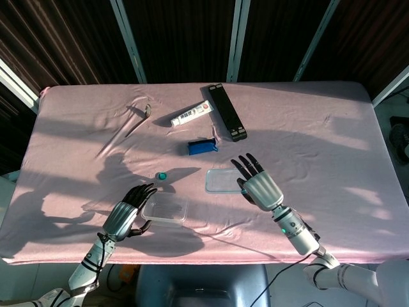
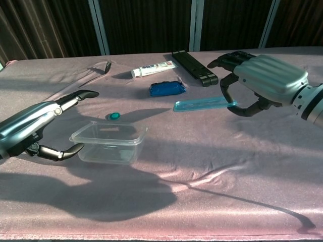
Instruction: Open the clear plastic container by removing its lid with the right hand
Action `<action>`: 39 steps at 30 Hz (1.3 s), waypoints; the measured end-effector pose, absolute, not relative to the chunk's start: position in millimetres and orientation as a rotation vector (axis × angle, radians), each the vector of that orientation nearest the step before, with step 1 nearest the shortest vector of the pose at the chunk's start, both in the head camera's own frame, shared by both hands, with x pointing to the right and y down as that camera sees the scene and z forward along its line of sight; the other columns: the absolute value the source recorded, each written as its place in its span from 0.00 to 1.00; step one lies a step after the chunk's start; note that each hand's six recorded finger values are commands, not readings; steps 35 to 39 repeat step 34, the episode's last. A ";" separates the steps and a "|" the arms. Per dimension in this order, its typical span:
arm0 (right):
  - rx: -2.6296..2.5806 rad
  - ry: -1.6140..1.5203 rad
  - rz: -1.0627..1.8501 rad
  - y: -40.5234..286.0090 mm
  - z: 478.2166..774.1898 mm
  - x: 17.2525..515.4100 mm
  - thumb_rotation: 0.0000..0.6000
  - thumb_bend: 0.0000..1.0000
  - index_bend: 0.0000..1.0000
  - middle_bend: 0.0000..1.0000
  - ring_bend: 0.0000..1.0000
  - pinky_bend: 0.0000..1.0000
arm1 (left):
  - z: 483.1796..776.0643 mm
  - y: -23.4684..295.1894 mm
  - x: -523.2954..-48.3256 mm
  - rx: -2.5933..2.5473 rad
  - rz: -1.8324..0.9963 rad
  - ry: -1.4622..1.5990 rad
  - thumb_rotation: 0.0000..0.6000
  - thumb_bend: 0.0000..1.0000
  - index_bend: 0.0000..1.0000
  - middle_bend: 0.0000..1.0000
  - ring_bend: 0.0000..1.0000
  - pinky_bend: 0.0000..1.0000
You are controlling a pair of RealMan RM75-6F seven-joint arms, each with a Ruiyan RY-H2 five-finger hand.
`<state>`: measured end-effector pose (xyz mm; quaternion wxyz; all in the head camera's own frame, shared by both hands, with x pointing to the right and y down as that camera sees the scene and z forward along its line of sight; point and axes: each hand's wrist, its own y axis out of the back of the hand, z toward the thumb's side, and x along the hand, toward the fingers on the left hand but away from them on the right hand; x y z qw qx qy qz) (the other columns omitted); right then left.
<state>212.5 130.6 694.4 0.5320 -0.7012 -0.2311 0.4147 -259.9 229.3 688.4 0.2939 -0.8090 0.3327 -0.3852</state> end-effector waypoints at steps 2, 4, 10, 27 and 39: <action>-1.664 -0.512 1.029 134.7 707.1 220.9 1.00 0.49 0.55 0.20 0.04 0.13 | 692.8 231.6 -263.2 -2.151 -1.050 0.873 1.00 0.35 0.00 0.00 0.00 0.09; -1.676 -0.486 1.057 139.9 717.0 225.2 1.00 0.49 0.41 0.18 0.04 0.13 | 698.1 234.7 -267.5 -2.151 -1.082 0.859 1.00 0.35 0.00 0.00 0.00 0.09; -1.719 -0.439 1.100 151.6 726.4 231.4 1.00 0.24 0.01 0.02 0.00 0.01 | 706.3 243.3 -279.3 -2.160 -1.151 0.837 1.00 0.31 0.00 0.00 0.00 0.06; -1.706 -0.527 1.313 203.3 622.0 313.7 1.00 0.10 0.00 0.00 0.00 0.00 | 619.3 257.5 -388.0 -1.768 -1.350 0.862 1.00 0.32 0.00 0.00 0.00 0.00; -1.528 -0.839 1.452 240.0 555.0 394.5 1.00 0.10 0.00 0.00 0.00 0.00 | 572.0 276.9 -427.7 -1.625 -1.397 0.945 1.00 0.33 0.00 0.00 0.00 0.00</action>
